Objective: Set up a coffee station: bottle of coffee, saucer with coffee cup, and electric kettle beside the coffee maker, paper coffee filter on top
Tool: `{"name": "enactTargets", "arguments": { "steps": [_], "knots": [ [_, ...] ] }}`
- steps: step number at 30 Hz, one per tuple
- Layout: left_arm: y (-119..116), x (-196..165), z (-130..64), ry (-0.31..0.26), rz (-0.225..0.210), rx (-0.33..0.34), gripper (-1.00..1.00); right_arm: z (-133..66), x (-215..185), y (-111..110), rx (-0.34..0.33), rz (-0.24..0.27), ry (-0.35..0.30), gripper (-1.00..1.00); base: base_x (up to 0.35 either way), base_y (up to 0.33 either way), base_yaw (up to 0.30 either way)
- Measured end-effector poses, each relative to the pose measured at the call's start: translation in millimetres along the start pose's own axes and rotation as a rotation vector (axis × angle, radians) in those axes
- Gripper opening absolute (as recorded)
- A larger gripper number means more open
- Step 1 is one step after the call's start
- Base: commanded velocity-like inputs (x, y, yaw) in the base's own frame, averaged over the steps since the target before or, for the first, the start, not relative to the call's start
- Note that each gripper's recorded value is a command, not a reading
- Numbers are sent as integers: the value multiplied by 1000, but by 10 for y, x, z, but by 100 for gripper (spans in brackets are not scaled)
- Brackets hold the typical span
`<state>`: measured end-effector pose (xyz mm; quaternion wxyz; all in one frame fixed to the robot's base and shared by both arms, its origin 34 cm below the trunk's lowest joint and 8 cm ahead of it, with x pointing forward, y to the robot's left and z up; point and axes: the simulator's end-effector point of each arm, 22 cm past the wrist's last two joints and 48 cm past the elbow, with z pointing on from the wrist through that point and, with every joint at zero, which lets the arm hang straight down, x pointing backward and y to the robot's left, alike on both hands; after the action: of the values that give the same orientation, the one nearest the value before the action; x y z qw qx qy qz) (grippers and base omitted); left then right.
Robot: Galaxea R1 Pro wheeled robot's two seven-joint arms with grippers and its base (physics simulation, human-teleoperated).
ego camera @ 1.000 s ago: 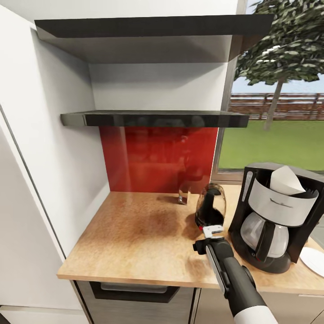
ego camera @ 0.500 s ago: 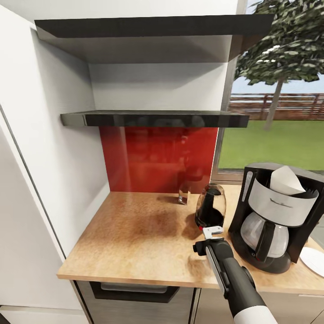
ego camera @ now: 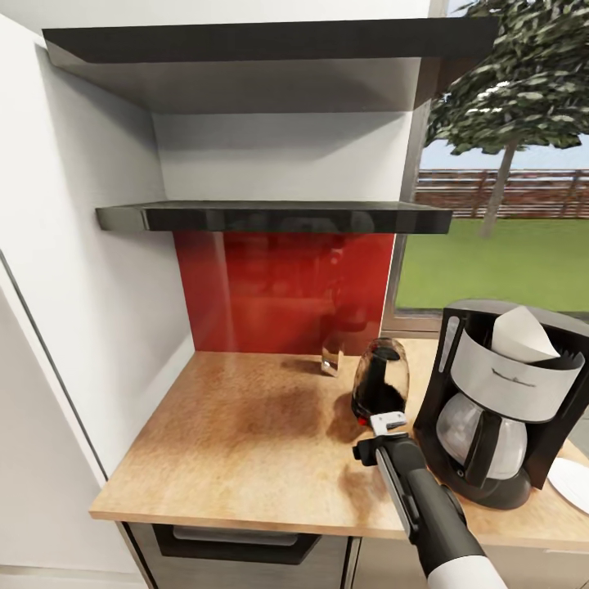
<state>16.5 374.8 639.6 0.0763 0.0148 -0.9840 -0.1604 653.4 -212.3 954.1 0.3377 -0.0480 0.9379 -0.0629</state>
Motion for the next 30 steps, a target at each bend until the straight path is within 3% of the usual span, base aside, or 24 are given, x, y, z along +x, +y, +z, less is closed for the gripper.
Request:
{"name": "enactTargets", "arguments": {
  "steps": [13, 26, 27, 30],
  "knots": [
    [0, -1, 0, 0, 0, 0, 100, 102, 208, 23, -3, -11, 53, 100, 1, -1, 0],
    [0, -2, 0, 0, 0, 0, 100, 109, 221, 22, -3, -10, 56, 100, 0, 0, 0],
    [0, -2, 0, -1, 0, 0, 100, 109, 221, 22, -3, -10, 56, -100, 0, 0, 0],
    [0, -2, 0, 0, 0, 0, 100, 109, 221, 22, -3, -10, 56, -100, 0, 0, 0]
  ]
}}
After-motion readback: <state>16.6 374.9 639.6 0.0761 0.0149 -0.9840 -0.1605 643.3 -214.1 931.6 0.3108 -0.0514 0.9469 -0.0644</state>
